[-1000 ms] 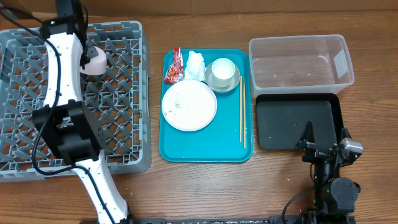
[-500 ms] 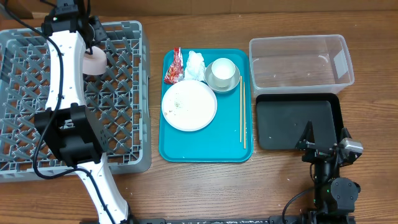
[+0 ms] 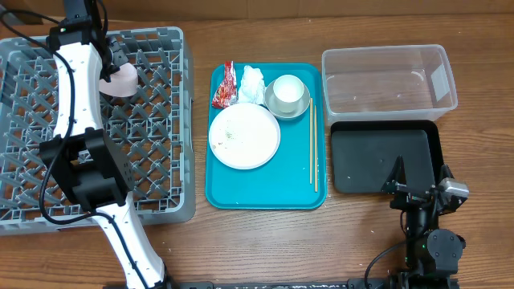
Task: Sort waste into correct bins and load items into the dishwasher
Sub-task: 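Open the left gripper and lift it off the pink bowl, then raise the left arm and park it over the dish rack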
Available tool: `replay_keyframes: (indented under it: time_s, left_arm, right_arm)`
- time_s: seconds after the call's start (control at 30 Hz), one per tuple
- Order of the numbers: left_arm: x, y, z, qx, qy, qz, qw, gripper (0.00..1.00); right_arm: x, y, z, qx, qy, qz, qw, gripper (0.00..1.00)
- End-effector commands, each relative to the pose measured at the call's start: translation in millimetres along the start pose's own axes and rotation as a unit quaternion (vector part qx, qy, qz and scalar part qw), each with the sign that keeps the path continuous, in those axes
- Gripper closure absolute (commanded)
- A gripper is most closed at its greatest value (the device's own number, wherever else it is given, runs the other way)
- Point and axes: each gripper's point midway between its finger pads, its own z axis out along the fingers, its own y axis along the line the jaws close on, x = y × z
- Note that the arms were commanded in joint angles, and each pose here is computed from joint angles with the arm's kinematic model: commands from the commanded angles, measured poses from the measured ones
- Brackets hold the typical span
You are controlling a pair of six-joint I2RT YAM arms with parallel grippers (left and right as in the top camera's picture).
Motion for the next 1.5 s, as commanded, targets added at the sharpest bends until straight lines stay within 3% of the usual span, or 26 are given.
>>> replay_keyframes:
  time_s: [0.0,0.23,0.5,0.63,0.8,0.93,1.0,1.03,1.07,1.1,1.27,1.4,1.47]
  left_arm:
    - [13.3,1.6,16.6,-0.010,0.024,0.002,1.000,0.96]
    - [19.1,5.7,23.4,-0.018,0.037,0.002,0.999,0.96]
    - [22.8,66.5,0.1,-0.150,0.041,-0.049,0.987,0.96]
    - [22.7,80.5,-12.8,-0.151,0.044,-0.095,0.983,0.96]
    - [8.1,72.5,-59.6,-0.099,0.017,-0.116,0.988,0.95]
    - [-6.2,53.6,-110.0,-0.016,-0.020,-0.129,0.991,0.87]
    - [-6.5,32.8,-135.9,0.058,-0.020,-0.130,0.990,0.74]
    - [-2.7,10.8,-156.6,0.130,-0.009,-0.125,0.984,0.42]
    - [1.5,-1.8,-166.7,0.169,0.003,-0.119,0.978,0.16]
    - [9.2,-20.3,-180.1,0.222,0.021,-0.104,0.969,0.01]
    - [63.5,-93.2,-223.4,0.384,0.099,0.041,0.917,0.01]
    - [122.9,-132.1,-230.3,0.366,0.151,0.141,0.908,0.19]
    - [144.4,-146.1,-229.1,0.329,0.152,0.184,0.914,0.20]
  right_arm:
    - [1.8,-2.1,0.2,0.004,-0.002,0.001,1.000,0.00]
    - [1.8,-2.1,0.2,0.004,-0.002,0.001,1.000,0.00]
    - [1.8,-2.1,0.2,0.004,-0.002,0.001,1.000,0.00]
    - [1.8,-2.1,0.2,0.004,-0.002,0.001,1.000,0.00]
    - [1.8,-2.1,0.2,0.004,-0.002,0.001,1.000,0.00]
    - [1.8,-2.1,0.2,0.004,-0.002,0.001,1.000,0.00]
    - [1.8,-2.1,0.2,0.004,-0.002,0.001,1.000,0.00]
    - [1.8,-2.1,0.2,0.004,-0.002,0.001,1.000,0.00]
    - [1.8,-2.1,0.2,0.004,-0.002,0.001,1.000,0.00]
    - [1.8,-2.1,0.2,0.004,-0.002,0.001,1.000,0.00]
    - [1.8,-2.1,0.2,0.004,-0.002,0.001,1.000,0.00]
    - [1.8,-2.1,0.2,0.004,-0.002,0.001,1.000,0.00]
    - [1.9,-2.1,0.2,0.004,-0.002,0.001,1.000,0.00]
